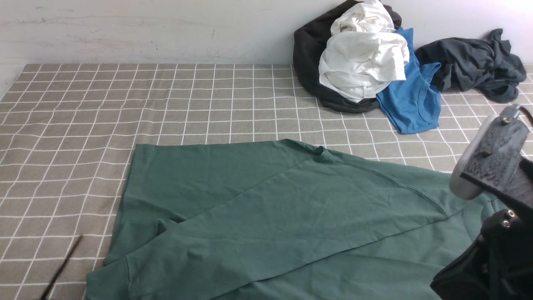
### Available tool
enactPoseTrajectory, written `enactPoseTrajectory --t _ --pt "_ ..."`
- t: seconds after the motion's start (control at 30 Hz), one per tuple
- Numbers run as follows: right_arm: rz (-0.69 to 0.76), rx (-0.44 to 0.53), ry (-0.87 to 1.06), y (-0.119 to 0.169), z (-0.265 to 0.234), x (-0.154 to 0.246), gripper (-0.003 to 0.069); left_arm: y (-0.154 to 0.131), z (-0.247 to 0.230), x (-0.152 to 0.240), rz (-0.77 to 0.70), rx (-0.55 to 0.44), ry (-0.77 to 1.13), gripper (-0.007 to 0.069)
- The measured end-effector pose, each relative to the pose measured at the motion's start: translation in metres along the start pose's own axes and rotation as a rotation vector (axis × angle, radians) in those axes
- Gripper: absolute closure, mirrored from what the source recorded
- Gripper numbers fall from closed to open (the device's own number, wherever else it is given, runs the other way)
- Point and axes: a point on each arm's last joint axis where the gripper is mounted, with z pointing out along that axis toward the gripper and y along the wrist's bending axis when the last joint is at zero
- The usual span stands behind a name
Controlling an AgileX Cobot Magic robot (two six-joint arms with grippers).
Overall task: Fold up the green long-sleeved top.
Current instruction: Use both arms simultaneously to clamp the lower edge of the clothing fabric
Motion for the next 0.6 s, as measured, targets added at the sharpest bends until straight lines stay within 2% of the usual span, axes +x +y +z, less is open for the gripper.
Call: enactPoseTrajectory --t 0.1,0.3,0.6 --pt "0.000 0.001 0.000 -0.0001 0.0000 0.0000 0.0666 -0.0021 0.0058 -0.0087 -0.027 -0.038 -0.004 0.0186" --pt "-0.001 0.002 0.000 -0.0002 0.0000 0.0000 0.0666 0.0029 0.0115 -0.0134 -0.202 -0.060 0.047 0.0246" --pt "-0.001 0.003 -0.001 -0.0003 0.0000 -0.0001 0.0666 0.0031 0.0111 -0.0144 -0.246 -0.054 0.064 0.0329"
